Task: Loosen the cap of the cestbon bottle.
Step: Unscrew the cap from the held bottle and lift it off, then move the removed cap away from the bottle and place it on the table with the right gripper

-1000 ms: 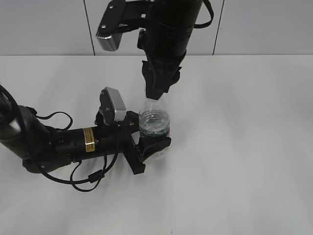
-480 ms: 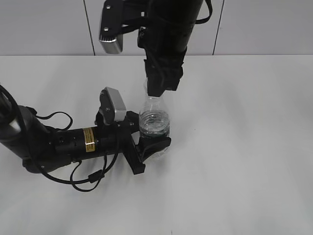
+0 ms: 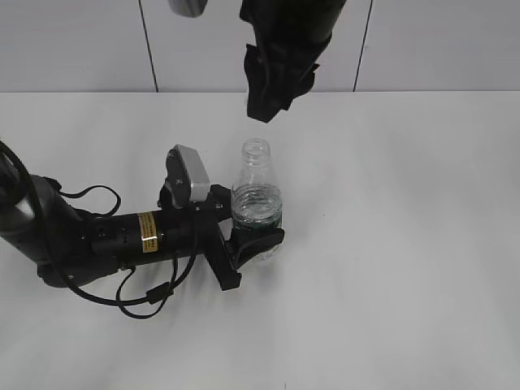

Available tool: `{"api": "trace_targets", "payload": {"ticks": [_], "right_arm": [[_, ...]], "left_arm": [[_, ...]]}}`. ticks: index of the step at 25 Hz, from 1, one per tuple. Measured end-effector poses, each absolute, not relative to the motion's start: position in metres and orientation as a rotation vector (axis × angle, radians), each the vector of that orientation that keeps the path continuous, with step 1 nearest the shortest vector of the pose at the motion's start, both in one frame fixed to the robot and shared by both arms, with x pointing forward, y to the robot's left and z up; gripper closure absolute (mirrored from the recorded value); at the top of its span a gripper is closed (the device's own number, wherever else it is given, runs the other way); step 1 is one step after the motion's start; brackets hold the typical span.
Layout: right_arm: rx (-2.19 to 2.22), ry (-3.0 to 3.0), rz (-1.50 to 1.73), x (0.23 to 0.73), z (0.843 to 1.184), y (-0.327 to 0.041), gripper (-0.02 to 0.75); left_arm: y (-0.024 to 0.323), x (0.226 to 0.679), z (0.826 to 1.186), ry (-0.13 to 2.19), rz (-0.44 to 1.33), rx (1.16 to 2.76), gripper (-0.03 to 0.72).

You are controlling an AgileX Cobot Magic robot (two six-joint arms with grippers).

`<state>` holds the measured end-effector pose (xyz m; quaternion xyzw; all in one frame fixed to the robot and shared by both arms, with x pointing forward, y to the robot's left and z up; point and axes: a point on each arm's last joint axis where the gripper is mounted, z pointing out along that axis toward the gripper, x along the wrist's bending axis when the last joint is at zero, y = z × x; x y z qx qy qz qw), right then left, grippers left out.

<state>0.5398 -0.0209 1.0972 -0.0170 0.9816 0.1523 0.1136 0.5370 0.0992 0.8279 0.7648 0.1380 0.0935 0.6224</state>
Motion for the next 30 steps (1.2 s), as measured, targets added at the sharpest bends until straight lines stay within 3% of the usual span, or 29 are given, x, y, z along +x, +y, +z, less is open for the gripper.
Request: {"api": "trace_targets", "payload": {"ticks": [11,20,30], "right_arm": [[0.867,2.632,0.399,0.558,1.119,-0.06,0.451],[1.342,2.493,0.437,0.597,1.115,-0.135,0.451],[1.523,2.623,0.123,0.581,1.026,-0.165,0.451]], "left_arm": [[0.099,0.537,0.828,0.322,0.218,1.755,0.274],[0.099,0.537,0.828,0.324,0.218,1.755,0.274],[0.1,0.538,0.828,0.332,0.224,1.752,0.274]]}}
